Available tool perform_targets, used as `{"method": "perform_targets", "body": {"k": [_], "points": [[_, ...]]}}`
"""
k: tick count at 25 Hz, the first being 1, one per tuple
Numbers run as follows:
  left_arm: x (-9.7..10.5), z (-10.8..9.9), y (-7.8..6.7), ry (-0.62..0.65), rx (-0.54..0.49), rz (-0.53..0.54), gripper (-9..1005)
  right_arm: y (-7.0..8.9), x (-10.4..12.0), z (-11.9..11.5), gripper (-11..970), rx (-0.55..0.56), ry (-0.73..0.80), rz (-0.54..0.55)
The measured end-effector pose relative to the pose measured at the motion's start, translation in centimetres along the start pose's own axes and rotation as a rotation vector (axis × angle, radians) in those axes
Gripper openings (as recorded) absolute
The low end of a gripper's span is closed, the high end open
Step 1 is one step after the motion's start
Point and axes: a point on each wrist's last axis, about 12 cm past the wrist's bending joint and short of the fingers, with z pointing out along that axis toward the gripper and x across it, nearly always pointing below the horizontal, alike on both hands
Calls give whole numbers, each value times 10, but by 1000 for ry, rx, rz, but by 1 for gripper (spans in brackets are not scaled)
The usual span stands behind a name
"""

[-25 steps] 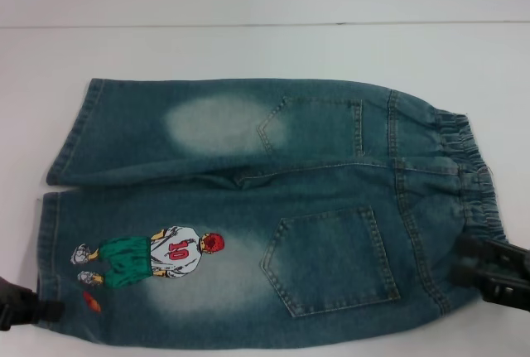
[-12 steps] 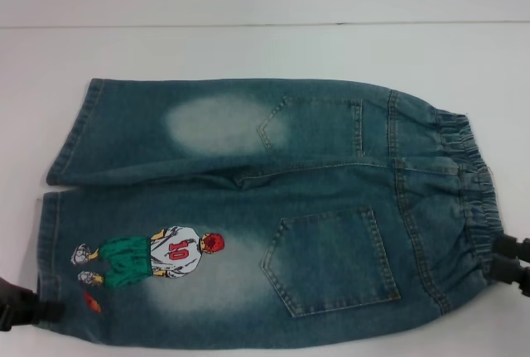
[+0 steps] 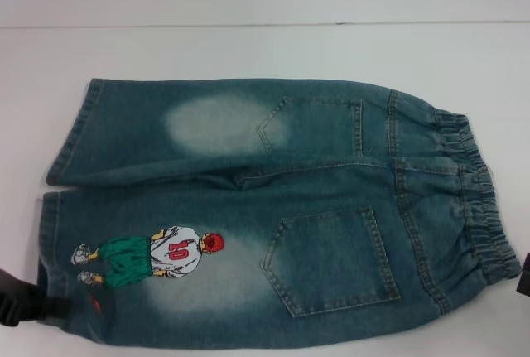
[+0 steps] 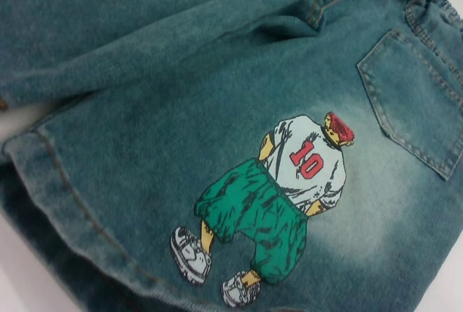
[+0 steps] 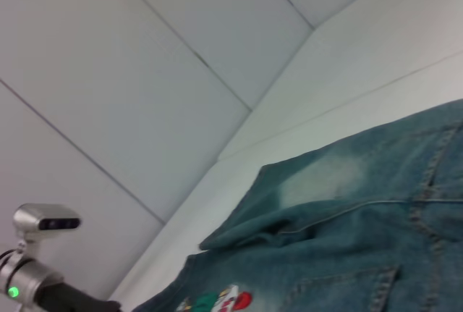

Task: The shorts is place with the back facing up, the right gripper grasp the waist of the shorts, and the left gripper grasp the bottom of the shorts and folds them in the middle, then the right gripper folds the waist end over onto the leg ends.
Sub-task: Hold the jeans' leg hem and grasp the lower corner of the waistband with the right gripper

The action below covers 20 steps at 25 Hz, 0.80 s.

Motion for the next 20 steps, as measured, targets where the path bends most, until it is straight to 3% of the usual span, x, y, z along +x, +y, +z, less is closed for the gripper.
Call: {"method": "perform_targets", "body": {"k": [20], "points": [[-12, 4, -2, -4, 3, 17, 53, -10, 15, -25, 925, 191, -97, 91]]}}
